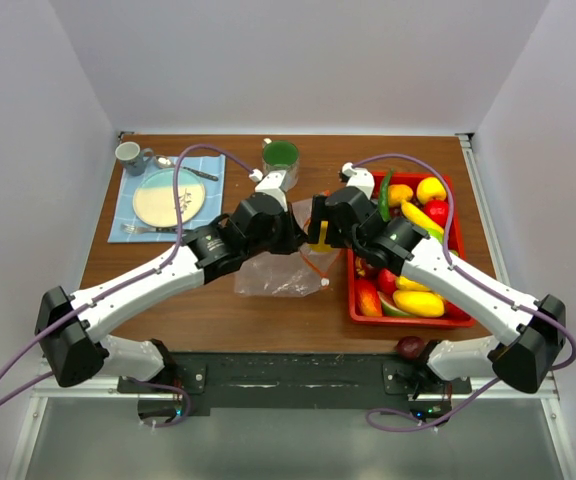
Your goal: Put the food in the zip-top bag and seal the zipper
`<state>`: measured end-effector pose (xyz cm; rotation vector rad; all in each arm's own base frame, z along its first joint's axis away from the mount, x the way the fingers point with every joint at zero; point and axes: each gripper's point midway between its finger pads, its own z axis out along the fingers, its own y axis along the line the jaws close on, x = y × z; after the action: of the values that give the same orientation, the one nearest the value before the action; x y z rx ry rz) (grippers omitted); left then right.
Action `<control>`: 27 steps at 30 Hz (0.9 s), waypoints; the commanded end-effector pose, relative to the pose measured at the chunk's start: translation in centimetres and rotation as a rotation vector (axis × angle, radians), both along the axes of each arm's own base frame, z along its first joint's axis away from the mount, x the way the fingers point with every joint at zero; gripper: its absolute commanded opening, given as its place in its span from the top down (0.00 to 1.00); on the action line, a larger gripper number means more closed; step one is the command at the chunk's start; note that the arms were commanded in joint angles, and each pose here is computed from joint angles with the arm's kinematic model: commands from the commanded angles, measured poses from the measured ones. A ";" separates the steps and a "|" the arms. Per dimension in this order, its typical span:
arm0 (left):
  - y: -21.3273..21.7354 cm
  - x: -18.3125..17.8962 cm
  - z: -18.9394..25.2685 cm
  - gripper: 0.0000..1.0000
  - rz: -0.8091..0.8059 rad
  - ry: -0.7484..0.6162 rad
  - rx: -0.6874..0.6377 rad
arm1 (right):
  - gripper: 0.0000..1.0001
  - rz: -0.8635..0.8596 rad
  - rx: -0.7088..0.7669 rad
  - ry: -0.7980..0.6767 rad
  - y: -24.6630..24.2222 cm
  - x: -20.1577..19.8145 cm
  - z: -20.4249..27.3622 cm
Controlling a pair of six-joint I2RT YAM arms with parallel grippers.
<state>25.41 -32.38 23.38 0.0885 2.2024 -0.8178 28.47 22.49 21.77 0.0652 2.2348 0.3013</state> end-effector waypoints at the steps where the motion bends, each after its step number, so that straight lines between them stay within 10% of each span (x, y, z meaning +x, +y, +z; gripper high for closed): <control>1: -1.6 0.3 2.0 1.00 -0.011 -0.042 -0.125 | 0.15 -0.001 0.052 -0.040 0.3 -0.1 2.4; 27: -2.3 0.7 1.9 1.00 0.003 -0.044 -0.176 | 0.01 0.021 0.017 -0.076 -1.0 -0.6 4.5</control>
<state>25.79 -34.01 23.82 0.0443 2.1369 -0.9393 27.80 20.75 22.84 0.0439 2.2352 0.2310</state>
